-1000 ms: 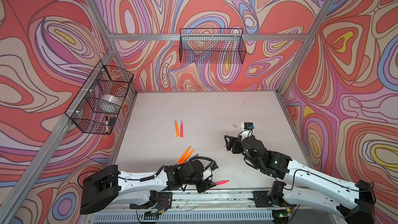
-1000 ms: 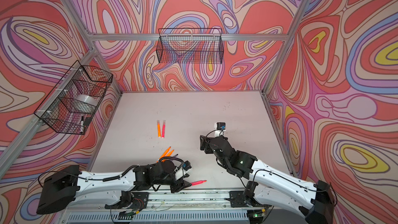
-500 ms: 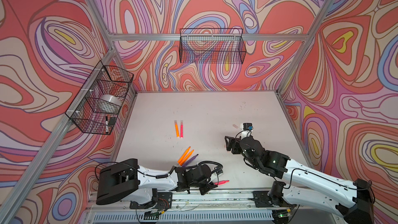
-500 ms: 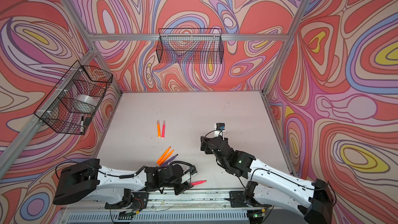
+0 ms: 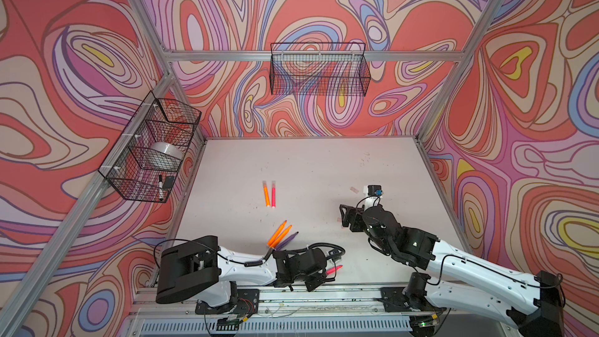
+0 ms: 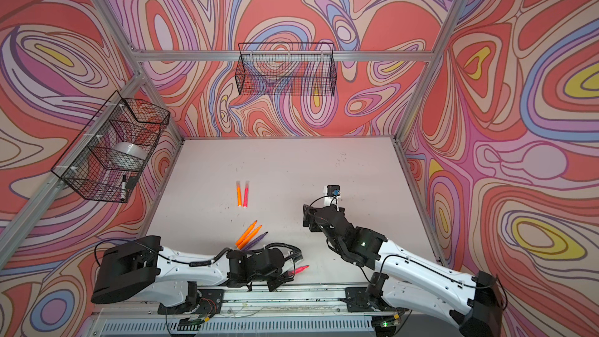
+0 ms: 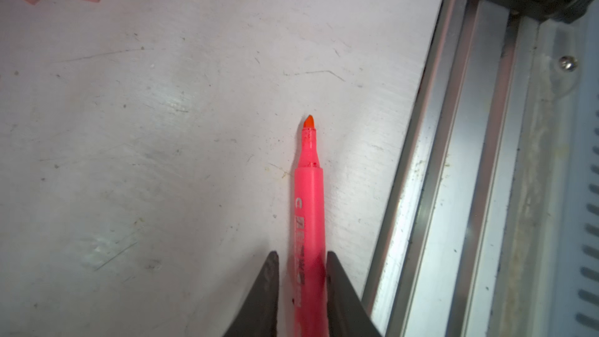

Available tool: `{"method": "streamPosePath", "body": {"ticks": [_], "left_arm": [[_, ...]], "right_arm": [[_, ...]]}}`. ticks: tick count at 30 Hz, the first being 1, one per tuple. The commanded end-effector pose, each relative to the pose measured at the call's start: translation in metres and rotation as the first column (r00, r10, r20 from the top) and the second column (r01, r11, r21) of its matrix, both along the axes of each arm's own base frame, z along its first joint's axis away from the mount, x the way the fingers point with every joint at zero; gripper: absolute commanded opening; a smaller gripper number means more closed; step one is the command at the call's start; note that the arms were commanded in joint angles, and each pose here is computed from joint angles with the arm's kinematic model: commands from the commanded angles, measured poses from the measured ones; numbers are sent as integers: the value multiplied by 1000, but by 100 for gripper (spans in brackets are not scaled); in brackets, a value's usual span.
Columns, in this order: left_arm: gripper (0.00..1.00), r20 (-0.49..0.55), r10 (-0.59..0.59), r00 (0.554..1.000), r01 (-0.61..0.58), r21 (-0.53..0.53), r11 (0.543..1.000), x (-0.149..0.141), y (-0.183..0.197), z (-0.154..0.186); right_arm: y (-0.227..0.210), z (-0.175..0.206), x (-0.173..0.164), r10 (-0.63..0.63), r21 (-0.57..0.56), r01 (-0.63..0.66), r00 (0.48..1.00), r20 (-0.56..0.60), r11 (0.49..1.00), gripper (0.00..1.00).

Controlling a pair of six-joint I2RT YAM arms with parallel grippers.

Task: Insert pens into pen caps
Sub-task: Pick up the pen from the bottom-center of the table.

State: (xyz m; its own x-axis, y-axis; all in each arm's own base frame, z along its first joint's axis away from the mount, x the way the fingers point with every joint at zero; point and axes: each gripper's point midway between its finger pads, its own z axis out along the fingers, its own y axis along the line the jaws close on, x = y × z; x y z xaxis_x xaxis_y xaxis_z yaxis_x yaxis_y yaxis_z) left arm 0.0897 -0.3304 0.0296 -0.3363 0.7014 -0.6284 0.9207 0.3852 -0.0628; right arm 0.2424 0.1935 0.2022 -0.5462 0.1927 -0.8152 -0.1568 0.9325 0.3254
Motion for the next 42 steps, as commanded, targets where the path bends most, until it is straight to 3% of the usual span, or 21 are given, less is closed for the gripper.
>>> {"method": "streamPosePath", "body": {"ticks": [1,8,15,23,28,30,34,39,42], "left_arm": [[31,33,9,999,-12,69,998,-2,0,-6],[27,86,19,996,-34,173,984,-2,-1,-22],[28,85,27,996,-43,188,981,-2,-1,-26],[10,138,64,988,-84,138,987,7,2,-13],[8,188,160,969,-162,-5,987,33,7,27],[0,185,231,955,-218,-84,972,52,12,50],[0,223,392,893,-332,-263,906,92,29,108],[1,242,441,864,-284,-489,825,102,32,175],[0,250,464,850,-266,-557,787,108,34,198]], "right_arm": [[-6,0,0,-15,-14,15,1000,11,1000,92],[-7,0,-1,-14,-11,14,1000,10,1000,92],[-11,4,-3,-19,-3,19,1000,19,1000,92],[-15,5,-4,-26,8,26,999,26,1000,92],[-14,4,-4,-28,36,27,999,36,999,92],[-12,7,-4,-22,58,19,998,54,998,92],[-5,22,-2,-1,108,-11,995,103,994,92],[32,37,-3,136,218,-180,970,203,959,91],[56,46,-6,212,276,-275,948,238,921,87]]}}
